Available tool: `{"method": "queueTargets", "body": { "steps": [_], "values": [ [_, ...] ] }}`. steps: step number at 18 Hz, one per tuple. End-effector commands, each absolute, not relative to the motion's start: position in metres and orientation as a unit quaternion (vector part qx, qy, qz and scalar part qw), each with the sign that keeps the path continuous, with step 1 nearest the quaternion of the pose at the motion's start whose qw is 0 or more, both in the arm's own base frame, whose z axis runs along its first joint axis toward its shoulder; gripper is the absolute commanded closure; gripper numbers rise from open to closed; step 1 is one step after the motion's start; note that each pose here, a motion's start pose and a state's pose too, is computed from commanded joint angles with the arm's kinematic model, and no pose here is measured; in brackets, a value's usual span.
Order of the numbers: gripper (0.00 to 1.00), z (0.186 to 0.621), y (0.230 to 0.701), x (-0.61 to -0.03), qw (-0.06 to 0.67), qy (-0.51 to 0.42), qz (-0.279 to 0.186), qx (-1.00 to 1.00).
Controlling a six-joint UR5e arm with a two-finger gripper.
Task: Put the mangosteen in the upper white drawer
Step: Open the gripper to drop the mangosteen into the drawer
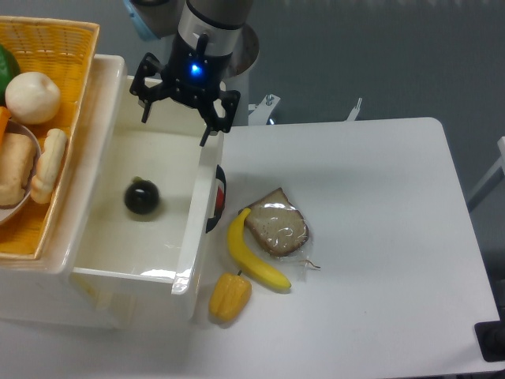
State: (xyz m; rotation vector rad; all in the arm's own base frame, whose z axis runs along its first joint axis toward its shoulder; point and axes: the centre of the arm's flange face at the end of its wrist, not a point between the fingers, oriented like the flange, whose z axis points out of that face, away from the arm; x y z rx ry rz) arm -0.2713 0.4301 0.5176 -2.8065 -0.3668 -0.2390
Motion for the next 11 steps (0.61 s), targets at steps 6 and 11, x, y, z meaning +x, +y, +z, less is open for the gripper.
{"method": "queueTargets", "body": {
  "steps": [6,11],
  "values": [
    [0.0,0.511,0.412,-0.293,0.084,-0.078,-0.007,-0.993],
    [0.0,0.486,0.412,-0.328,0.047,-0.067,0.022,-0.996]
  ]
}}
